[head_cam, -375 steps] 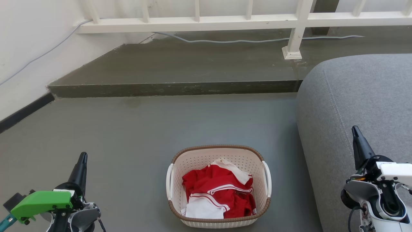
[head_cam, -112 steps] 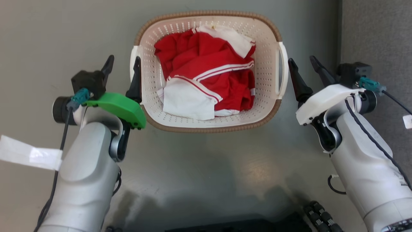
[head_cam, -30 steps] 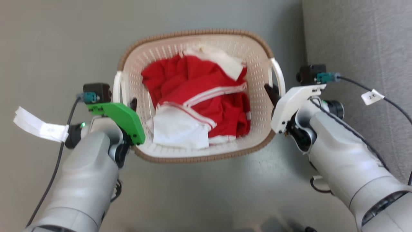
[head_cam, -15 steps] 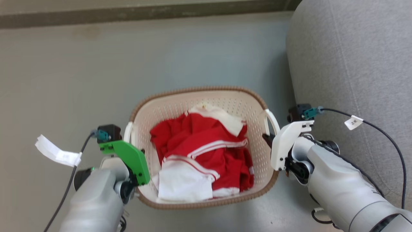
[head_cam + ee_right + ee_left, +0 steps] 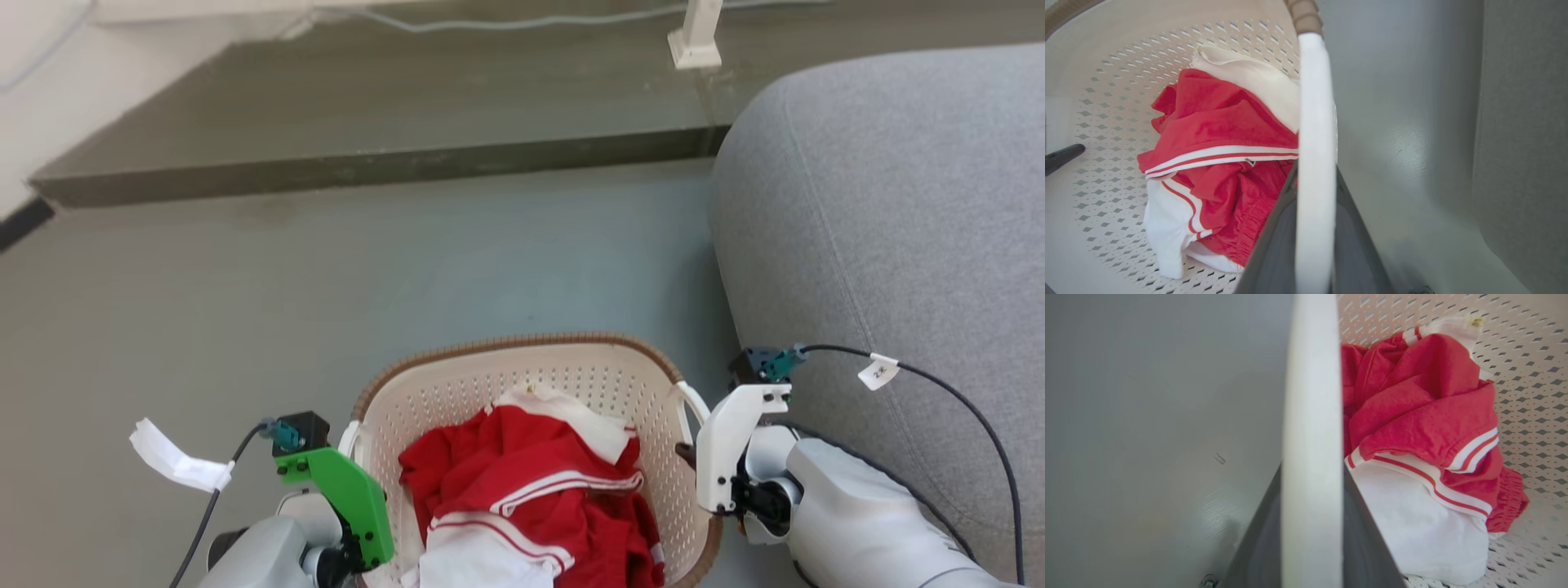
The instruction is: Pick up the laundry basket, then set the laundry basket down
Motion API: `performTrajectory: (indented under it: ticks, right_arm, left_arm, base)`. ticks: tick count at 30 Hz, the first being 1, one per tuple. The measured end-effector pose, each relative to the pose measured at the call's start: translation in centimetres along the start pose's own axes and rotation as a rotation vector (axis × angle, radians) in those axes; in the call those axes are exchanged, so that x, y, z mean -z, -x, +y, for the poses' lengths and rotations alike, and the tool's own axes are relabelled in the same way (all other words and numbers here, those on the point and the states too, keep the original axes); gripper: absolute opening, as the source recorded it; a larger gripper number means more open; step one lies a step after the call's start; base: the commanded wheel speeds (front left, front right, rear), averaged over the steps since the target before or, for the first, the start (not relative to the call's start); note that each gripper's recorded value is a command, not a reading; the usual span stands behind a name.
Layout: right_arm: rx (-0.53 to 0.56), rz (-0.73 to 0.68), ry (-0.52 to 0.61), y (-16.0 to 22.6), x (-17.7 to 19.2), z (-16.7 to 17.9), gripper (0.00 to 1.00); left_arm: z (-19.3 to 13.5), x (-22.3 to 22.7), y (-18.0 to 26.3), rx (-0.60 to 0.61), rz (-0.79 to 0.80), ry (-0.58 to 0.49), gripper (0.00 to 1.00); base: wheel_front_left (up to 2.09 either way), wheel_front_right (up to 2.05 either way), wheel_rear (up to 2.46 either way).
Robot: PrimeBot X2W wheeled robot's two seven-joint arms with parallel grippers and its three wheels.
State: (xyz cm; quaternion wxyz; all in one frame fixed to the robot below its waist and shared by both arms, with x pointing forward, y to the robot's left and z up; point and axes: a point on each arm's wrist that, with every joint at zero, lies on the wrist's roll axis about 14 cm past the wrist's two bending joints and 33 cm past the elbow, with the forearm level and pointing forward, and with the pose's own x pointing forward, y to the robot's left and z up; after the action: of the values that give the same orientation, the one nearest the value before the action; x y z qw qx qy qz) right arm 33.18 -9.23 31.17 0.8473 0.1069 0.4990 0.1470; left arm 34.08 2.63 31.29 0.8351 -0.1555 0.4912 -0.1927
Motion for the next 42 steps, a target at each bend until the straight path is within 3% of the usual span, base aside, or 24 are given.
performTrajectory:
  ticks: [12,42]
  right_arm:
    - [-0.019,-0.026,0.025,1.8,-0.2,1.3,0.00]
    - [-0.019,-0.024,0.037,2.4,-0.2,1.1,0.00]
  left_arm:
    - [-0.7,-0.1,2.1,-0.004,-0.021,-0.020,0.00]
    - [-1.3,0.2,2.3,0.005,-0.016,-0.030,0.00]
  base:
    - [0.00,0.00,0.00]
    - [0.00,0.00,0.00]
